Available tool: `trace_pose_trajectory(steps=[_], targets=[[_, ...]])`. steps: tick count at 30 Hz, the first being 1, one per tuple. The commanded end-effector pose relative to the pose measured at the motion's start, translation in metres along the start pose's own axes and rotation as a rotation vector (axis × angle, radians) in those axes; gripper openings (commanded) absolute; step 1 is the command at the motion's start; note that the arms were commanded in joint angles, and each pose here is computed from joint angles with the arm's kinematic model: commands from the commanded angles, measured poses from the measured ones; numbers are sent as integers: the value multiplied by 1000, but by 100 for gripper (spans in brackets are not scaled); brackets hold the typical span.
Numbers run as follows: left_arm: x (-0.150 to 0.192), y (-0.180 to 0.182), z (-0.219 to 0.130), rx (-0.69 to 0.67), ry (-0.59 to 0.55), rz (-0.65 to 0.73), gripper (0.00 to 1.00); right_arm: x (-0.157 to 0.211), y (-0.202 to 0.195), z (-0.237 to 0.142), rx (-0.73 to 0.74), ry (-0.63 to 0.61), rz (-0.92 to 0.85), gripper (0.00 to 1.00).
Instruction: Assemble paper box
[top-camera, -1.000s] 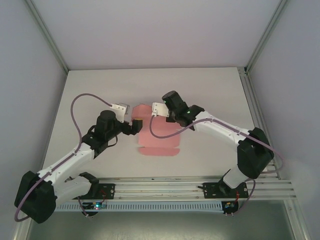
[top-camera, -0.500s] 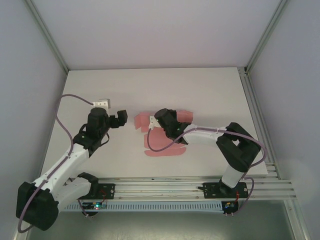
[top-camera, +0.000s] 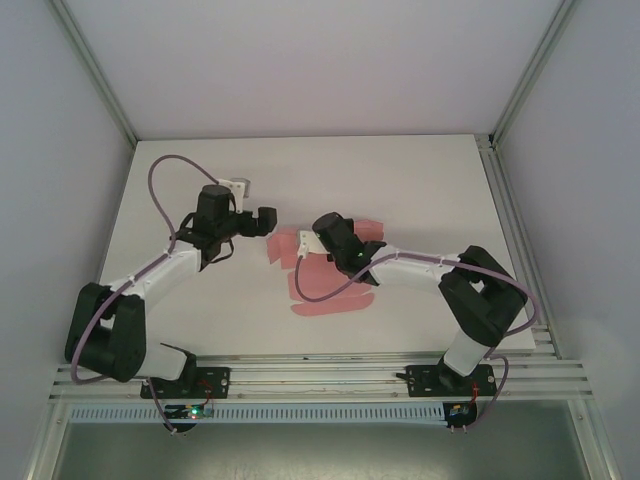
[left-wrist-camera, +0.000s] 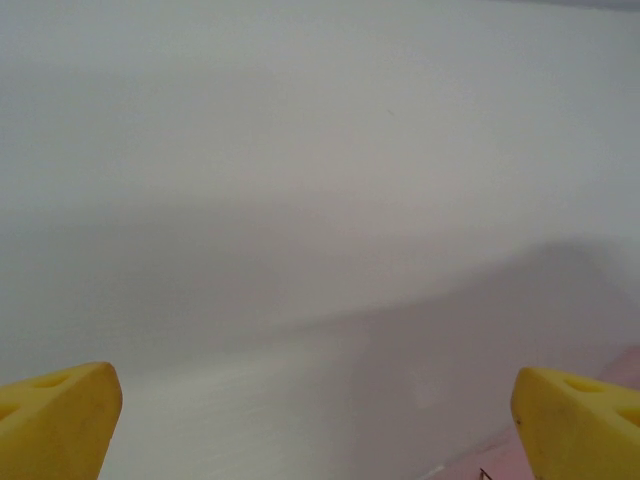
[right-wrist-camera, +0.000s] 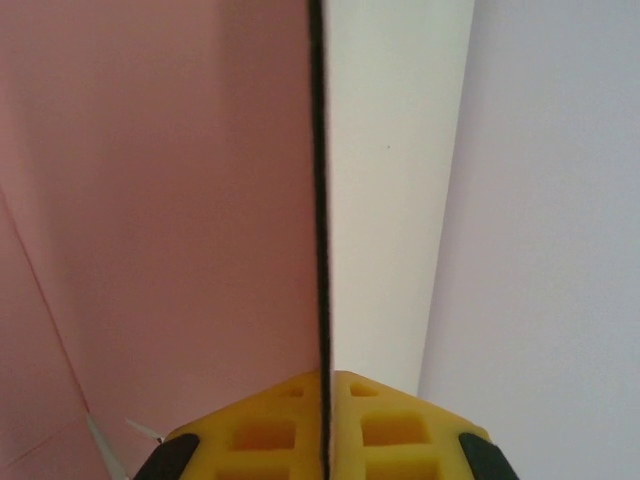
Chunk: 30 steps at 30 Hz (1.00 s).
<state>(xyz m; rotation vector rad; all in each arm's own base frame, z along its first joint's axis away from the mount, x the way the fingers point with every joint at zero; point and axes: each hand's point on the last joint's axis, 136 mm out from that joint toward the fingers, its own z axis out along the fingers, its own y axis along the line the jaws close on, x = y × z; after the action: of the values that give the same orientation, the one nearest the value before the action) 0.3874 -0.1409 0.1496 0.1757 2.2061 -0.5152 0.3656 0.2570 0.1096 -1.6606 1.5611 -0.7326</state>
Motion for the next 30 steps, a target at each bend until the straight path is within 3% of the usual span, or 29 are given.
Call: trace_pose_trajectory(steps=[1,10,17,23,30], targets=[[-5,-30,-1,180,-3,103,100,-1,-8,-8,-38,-44,81,0],[17,-61,-3,388,63,141,100,-3,-22,-16,-57,-89,142,0],[16,-63,2,361,73,174,100,-9,-30,-26,-69,-145,196,0],[9,-69,7,342,9,191,100,-15,-35,-39,-115,-218,243,0],[-17,-84,12,377,-183,91,100,-26,-33,-43,-154,-263,267,0]])
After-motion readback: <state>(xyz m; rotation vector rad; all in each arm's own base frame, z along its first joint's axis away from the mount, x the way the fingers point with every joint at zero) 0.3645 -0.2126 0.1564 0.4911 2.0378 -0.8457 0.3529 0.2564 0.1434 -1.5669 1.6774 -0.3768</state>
